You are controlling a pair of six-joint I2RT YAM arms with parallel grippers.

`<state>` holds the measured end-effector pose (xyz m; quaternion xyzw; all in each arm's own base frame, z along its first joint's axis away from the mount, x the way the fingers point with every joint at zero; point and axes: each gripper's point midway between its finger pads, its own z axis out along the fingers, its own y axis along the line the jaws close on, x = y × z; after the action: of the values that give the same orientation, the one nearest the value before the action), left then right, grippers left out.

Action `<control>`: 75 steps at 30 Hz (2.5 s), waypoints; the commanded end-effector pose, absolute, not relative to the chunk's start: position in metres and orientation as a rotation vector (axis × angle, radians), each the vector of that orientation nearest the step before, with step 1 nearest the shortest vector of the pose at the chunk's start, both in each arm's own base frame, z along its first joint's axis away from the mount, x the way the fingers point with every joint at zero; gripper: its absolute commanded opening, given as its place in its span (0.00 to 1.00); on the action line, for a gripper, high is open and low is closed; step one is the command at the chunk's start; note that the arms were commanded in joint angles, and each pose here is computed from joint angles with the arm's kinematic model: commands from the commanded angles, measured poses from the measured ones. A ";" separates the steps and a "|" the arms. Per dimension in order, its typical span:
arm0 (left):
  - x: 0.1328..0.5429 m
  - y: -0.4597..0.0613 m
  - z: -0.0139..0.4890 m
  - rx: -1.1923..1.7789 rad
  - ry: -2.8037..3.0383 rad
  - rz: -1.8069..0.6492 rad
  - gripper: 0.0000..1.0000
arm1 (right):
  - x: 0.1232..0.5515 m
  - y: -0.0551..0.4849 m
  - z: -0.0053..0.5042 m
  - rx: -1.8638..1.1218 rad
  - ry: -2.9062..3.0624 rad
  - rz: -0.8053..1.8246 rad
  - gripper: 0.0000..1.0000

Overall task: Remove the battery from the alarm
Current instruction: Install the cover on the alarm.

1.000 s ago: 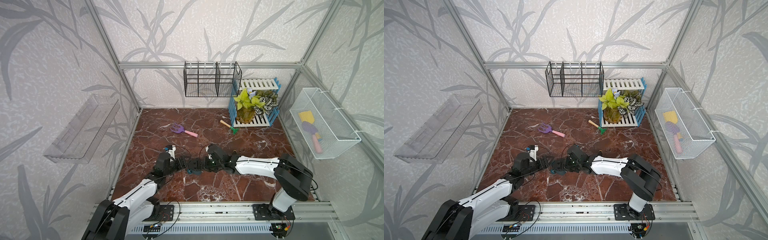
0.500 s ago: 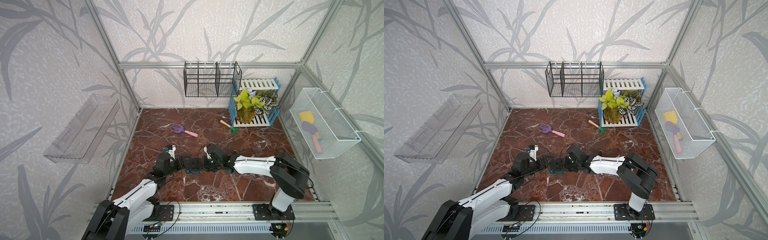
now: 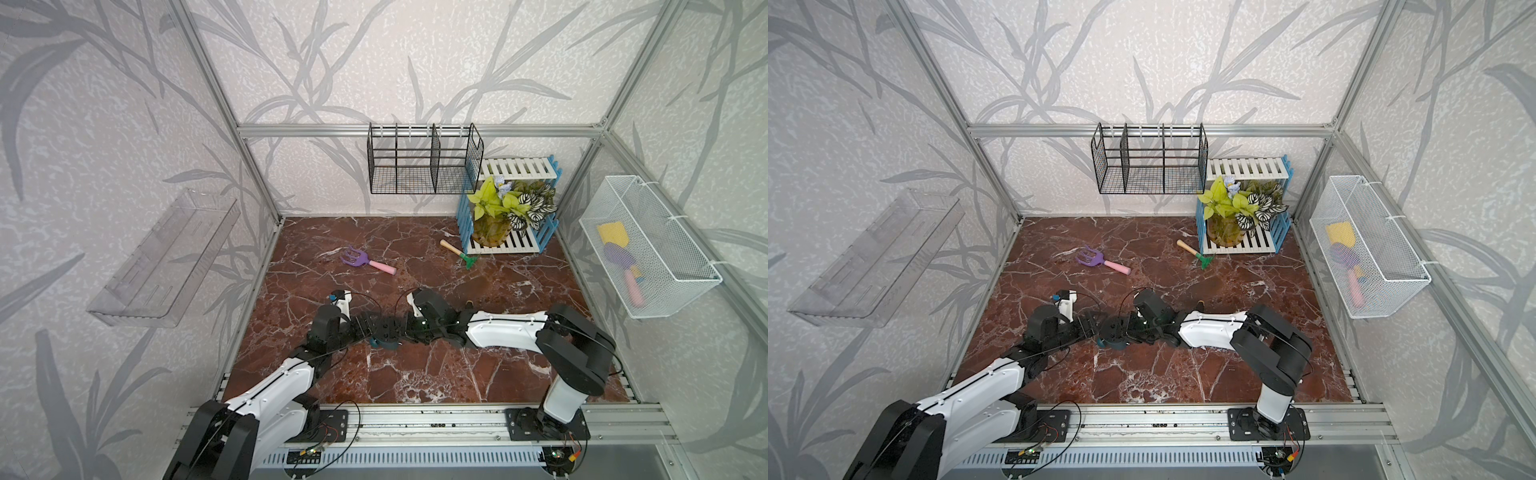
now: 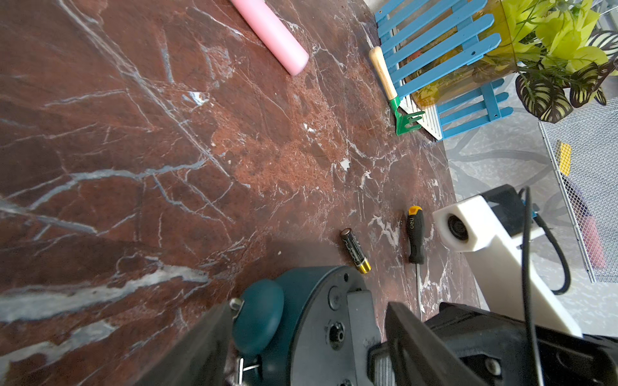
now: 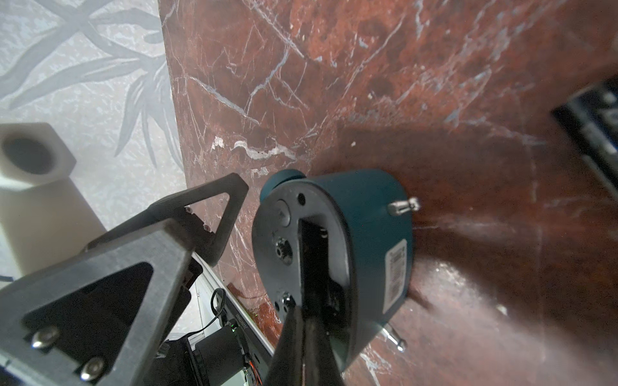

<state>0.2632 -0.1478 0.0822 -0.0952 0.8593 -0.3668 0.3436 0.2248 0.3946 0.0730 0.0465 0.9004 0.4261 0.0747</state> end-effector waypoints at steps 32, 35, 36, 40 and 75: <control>0.270 -0.151 0.100 -0.207 2.184 -0.964 0.76 | 0.225 0.383 0.079 0.022 2.809 1.071 0.30; 0.270 -0.151 0.100 -0.207 2.184 -0.961 0.76 | 0.225 0.382 0.082 0.006 2.812 1.058 0.30; 0.271 -0.151 0.100 -0.208 2.183 -0.961 0.77 | 0.225 0.381 0.083 0.004 2.812 1.052 0.31; 0.272 -0.151 0.101 -0.206 2.180 -0.959 0.77 | 0.226 0.379 0.085 -0.011 2.812 1.030 0.31; 0.271 -0.150 0.099 -0.213 2.186 -0.958 0.77 | 0.257 0.361 0.078 -0.077 2.790 1.030 0.36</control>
<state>0.2645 -0.1481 0.0857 -0.0942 0.8570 -0.3684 0.3478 0.2651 0.3554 0.0915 -0.0065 0.9344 0.3399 0.1068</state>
